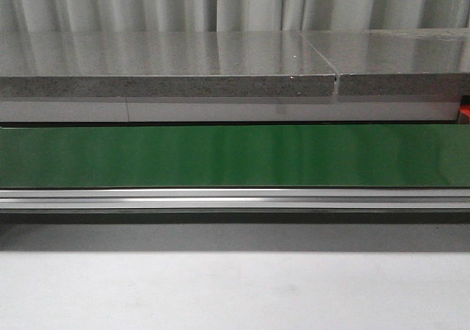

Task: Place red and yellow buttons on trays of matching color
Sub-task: 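Lower the yellow button into the yellow tray and open the right gripper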

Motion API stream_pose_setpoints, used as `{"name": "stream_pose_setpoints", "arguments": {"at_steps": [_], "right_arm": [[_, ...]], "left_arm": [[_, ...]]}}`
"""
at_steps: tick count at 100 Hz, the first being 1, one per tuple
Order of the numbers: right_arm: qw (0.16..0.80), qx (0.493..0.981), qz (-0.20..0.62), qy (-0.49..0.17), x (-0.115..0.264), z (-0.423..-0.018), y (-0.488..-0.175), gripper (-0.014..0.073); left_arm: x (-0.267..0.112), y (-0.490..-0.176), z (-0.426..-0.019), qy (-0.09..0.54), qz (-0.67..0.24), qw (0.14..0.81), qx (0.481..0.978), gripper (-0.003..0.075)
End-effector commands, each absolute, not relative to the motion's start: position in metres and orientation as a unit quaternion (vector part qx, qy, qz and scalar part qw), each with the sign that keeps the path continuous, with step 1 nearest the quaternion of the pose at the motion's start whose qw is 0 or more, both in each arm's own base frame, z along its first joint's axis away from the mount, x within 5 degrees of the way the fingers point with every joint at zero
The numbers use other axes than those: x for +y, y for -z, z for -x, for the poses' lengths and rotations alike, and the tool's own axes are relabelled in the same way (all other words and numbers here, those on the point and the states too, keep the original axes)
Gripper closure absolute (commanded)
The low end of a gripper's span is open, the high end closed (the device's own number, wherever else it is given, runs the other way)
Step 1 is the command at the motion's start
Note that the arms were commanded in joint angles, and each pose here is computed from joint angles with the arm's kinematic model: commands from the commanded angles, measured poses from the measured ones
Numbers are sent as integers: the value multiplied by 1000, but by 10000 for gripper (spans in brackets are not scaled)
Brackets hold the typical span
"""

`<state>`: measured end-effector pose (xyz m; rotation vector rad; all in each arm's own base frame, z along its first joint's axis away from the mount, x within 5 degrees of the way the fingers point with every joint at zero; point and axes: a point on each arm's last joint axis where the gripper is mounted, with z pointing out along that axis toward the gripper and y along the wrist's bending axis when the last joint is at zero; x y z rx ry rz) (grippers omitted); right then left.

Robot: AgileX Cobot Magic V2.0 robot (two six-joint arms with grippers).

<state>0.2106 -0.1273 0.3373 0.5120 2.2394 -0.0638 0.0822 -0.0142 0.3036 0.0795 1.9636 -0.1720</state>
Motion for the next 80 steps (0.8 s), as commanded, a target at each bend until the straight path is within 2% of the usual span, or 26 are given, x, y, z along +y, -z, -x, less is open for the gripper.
{"name": "stream_pose_setpoints", "arguments": {"at_steps": [1,14,55,80], "right_arm": [[468,846,-249,59,-142,-203,-354,497],[474,827,-290,85,-162,-198,-344,497],[414,835,-351,90,-211,-216,-285,497],[369,849,-370,76,-228,-227,-247,497]], "left_arm": [[-16,-316,-85,84,-37,584,807,739],[-16,-316,-85,84,-37,584,807,739],[-16,-316,-85,84,-37,584,807,739],[-16,-316,-85,84,-37,584,807,739]]}}
